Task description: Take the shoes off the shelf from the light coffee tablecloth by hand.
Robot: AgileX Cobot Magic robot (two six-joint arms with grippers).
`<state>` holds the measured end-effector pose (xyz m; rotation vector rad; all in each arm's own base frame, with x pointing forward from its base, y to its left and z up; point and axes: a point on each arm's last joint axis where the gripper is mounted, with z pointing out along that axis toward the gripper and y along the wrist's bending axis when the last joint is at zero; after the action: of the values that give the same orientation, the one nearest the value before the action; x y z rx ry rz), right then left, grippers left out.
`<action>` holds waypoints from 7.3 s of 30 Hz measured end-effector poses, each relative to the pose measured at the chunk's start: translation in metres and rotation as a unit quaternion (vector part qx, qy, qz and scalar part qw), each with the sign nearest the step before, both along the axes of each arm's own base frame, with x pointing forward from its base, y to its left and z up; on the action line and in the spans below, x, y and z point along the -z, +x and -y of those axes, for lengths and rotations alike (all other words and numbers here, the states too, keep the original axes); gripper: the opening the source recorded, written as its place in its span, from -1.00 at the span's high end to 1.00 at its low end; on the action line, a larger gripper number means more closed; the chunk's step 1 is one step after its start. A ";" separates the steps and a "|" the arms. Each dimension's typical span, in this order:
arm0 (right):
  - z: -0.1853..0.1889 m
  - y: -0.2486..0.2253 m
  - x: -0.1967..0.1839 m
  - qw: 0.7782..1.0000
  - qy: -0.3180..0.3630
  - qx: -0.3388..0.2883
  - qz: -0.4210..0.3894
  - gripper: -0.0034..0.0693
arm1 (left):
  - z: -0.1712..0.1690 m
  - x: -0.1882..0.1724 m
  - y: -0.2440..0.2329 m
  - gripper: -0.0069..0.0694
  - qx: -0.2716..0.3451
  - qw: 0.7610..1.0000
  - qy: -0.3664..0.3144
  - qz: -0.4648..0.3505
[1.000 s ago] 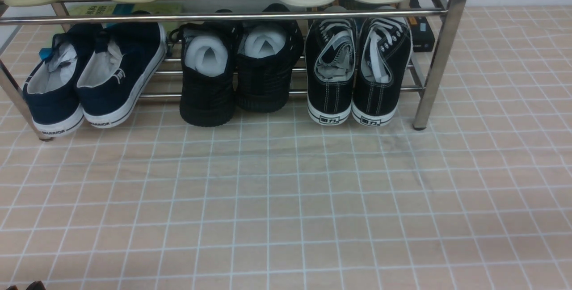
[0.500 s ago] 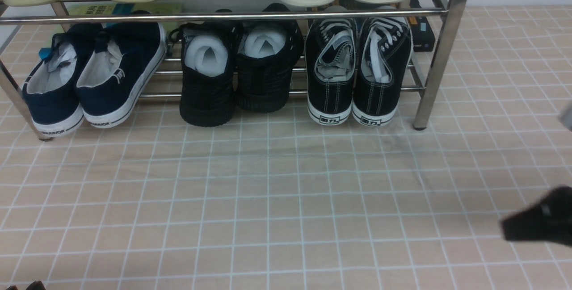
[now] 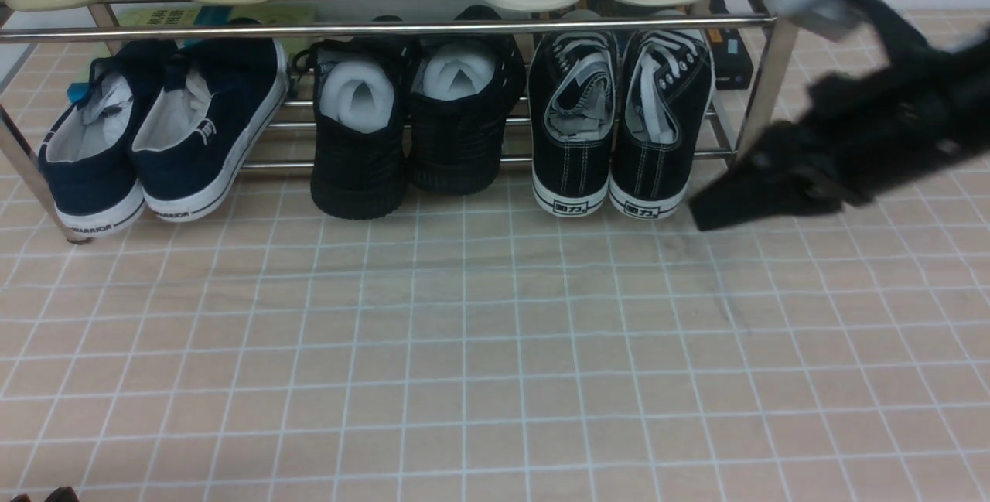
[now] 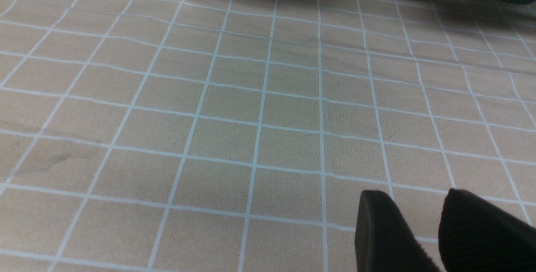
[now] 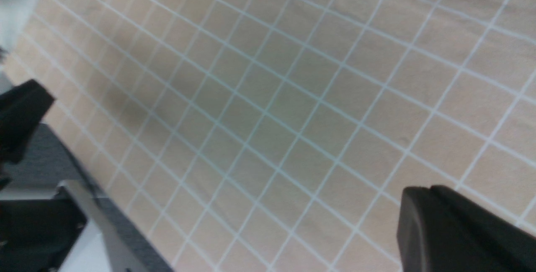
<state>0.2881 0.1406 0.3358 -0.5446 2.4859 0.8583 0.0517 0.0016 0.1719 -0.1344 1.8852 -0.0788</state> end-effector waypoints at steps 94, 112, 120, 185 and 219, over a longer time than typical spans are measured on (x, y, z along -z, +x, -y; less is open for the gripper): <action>-0.114 -0.094 -0.054 0.975 -0.192 -0.102 0.040 0.87 | 0.000 0.000 0.000 0.19 0.000 1.000 0.001 0.000; -0.149 -0.054 0.042 0.978 -0.207 -0.016 0.025 0.87 | 0.000 0.000 0.000 0.19 0.000 1.000 0.001 0.000; -0.166 -0.040 0.073 0.978 -0.205 -0.008 0.027 0.86 | 0.000 0.000 0.000 0.19 0.000 1.000 0.001 0.000; -0.051 0.110 0.040 0.961 -0.187 0.178 0.101 0.10 | 0.000 0.000 0.000 0.19 0.000 1.000 0.001 0.000; -0.041 0.021 -0.025 0.976 -0.216 -0.001 0.014 0.90 | 0.000 0.000 0.000 0.19 0.000 1.000 0.001 0.000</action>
<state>0.3087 0.1815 0.3609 -0.6934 2.6530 0.2989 0.0517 0.0017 0.1719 -0.1338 1.8852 -0.0777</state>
